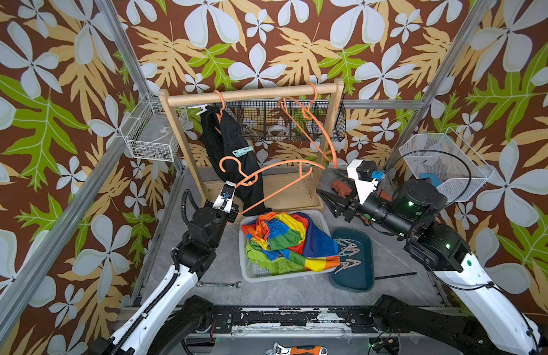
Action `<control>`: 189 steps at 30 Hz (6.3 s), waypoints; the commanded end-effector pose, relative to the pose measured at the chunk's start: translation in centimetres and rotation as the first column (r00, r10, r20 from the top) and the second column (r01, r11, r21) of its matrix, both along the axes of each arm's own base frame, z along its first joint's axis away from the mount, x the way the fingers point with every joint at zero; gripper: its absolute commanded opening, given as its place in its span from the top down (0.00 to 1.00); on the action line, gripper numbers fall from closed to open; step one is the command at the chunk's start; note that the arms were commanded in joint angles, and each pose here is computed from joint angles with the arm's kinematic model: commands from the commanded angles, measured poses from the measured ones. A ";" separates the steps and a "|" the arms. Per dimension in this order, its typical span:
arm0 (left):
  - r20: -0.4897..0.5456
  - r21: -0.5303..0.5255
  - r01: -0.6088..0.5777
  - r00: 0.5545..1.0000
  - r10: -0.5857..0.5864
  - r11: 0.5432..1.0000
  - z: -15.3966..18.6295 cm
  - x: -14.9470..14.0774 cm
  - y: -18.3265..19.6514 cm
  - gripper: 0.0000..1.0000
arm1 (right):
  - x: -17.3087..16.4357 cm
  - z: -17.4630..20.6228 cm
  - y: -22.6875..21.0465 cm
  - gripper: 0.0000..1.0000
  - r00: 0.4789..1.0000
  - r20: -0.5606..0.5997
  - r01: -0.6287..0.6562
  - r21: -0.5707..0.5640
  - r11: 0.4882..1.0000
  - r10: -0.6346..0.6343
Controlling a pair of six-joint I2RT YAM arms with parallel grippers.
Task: Remove the clothespins securing shorts to the hanger
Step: Place the hanger on the clothesline.
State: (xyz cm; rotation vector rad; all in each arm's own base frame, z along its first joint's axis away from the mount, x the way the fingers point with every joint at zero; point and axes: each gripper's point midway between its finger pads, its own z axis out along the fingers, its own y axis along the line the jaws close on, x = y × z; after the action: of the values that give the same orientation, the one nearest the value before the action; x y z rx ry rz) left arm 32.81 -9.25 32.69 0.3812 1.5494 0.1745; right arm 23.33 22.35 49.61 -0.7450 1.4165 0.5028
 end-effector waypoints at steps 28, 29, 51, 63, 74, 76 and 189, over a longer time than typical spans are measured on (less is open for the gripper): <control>0.080 0.042 0.024 0.996 -0.028 0.999 1.6 -1.8 -1.9 1.00 | 4.1 -3.4 3.8 0.22 0.923 -0.267 -0.306 -0.069 0.950 0.278; 0.079 0.042 0.025 0.996 -0.029 0.999 1.5 -1.8 -1.9 1.00 | 4.1 -3.8 3.9 0.23 0.921 -0.273 -0.308 -0.072 0.949 0.279; 0.072 0.035 0.022 0.997 -0.024 0.999 1.6 -1.7 -1.9 1.00 | 4.5 -4.9 4.5 1.00 0.904 -0.302 -0.333 -0.053 0.941 0.303; 0.225 -0.073 -0.145 0.962 0.158 0.987 5.1 -4.1 2.6 0.00 | 3.9 -4.6 3.4 1.00 0.926 -0.275 -0.287 -0.063 0.956 0.260; 0.251 -0.186 -0.372 0.877 0.410 0.909 6.3 -5.1 7.6 0.00 | 1.2 3.2 2.1 1.00 0.954 -0.074 -0.285 0.061 0.957 0.289; 0.247 -0.198 -0.380 0.873 0.421 0.904 6.4 -5.0 8.0 0.00 | 0.8 5.0 1.7 1.00 0.960 -0.023 -0.276 0.088 0.957 0.279; 0.171 -0.211 -0.319 0.919 0.356 0.924 4.8 -3.0 6.5 0.00 | 13.7 -4.0 19.5 0.36 0.984 0.009 -0.176 -0.004 0.984 0.176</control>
State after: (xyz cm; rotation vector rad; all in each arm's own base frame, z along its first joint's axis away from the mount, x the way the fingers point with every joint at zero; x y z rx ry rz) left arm 29.94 -2.82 36.78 -0.0365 1.4238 0.3504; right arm 36.65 41.18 45.53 -0.8798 1.3500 0.6182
